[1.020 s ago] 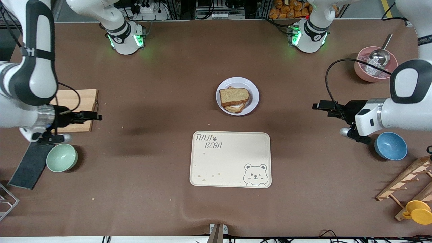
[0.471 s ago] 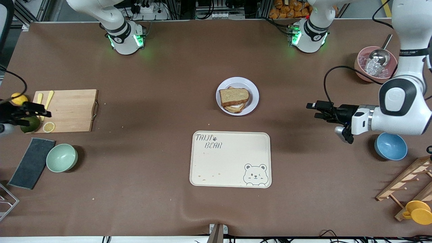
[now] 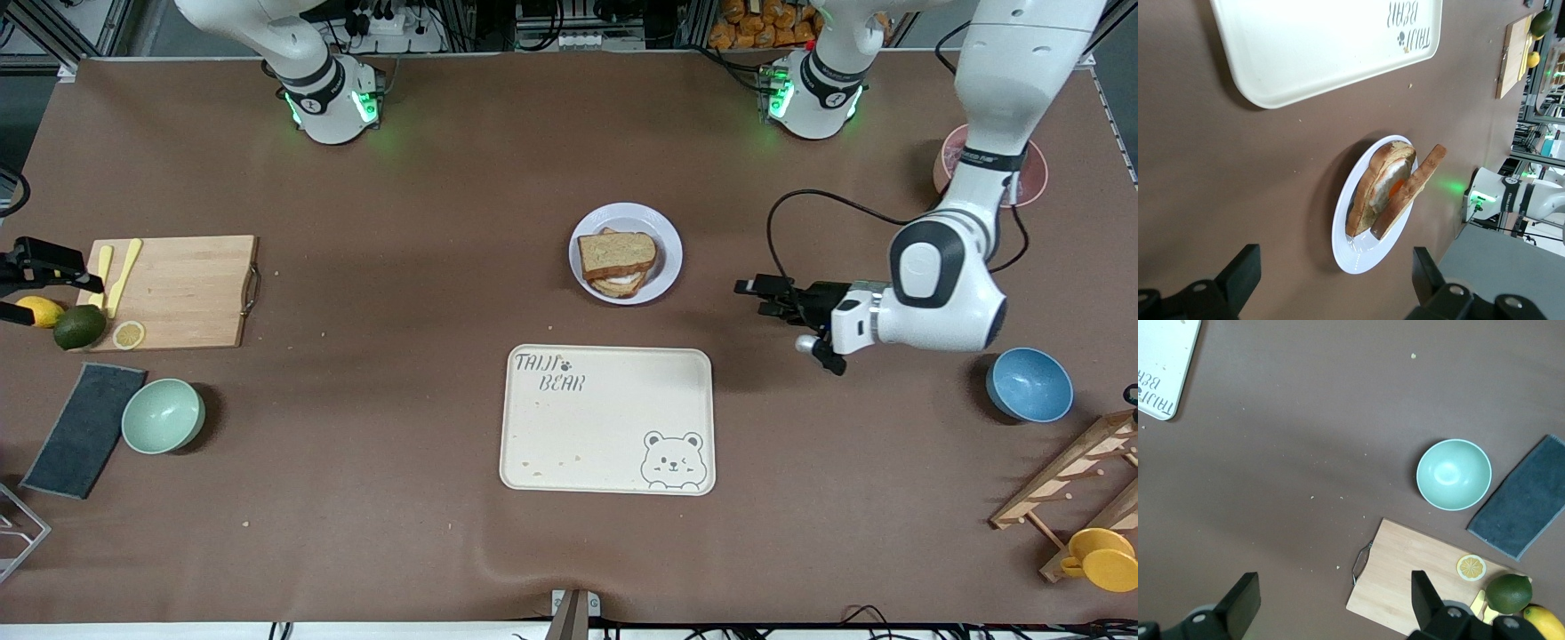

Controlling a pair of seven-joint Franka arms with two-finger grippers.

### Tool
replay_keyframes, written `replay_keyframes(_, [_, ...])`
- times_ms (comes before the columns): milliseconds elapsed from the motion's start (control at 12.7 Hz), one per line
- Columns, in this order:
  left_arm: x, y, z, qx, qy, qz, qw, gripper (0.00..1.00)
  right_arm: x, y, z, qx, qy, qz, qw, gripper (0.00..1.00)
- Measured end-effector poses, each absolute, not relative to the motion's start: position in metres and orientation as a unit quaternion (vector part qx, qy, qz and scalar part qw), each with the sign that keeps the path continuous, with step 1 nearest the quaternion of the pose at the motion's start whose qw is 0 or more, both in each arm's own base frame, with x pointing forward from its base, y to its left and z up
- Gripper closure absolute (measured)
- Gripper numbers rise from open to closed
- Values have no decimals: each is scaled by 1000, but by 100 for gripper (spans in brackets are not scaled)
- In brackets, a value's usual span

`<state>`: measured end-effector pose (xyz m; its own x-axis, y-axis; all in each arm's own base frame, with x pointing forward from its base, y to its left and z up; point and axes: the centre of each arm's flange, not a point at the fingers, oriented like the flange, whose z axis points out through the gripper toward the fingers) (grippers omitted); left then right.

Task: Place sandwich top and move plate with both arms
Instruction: 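Move the left gripper to the plate rim and grasp it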

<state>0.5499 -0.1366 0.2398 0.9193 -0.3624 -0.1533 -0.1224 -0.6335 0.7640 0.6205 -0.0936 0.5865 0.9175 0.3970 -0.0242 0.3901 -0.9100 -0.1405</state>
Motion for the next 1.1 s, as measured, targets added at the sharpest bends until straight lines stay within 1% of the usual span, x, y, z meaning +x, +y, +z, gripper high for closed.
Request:
replay_keyframes(235, [524, -165, 211, 880, -165, -150, 419, 0, 624, -75, 598, -980, -186, 16, 68, 0])
replay_keyframes(392, [502, -167, 185, 865, -171, -139, 451, 0, 625, -55, 605, -986, -143, 16, 81, 0])
replay_keyframes(471, [493, -167, 177, 859, -170, -136, 463, 0, 622, -47, 612, -989, -122, 18, 76, 0])
replay_keyframes(628, [484, -165, 166, 855, -158, -136, 474, 0, 610, -31, 629, -994, -83, 22, 62, 0])
replay_keyframes(863, [483, -173, 160, 848, -132, -123, 498, 0, 586, -19, 642, -998, -40, 18, 55, 0])
replay_keyframes(942, [481, -180, 159, 850, -134, -123, 495, 0, 577, -19, 643, -998, -35, 7, 51, 0])
replay_keyframes(1099, [475, -190, 152, 857, -138, -123, 481, 0, 559, -22, 637, -998, -32, 1, 49, 0])
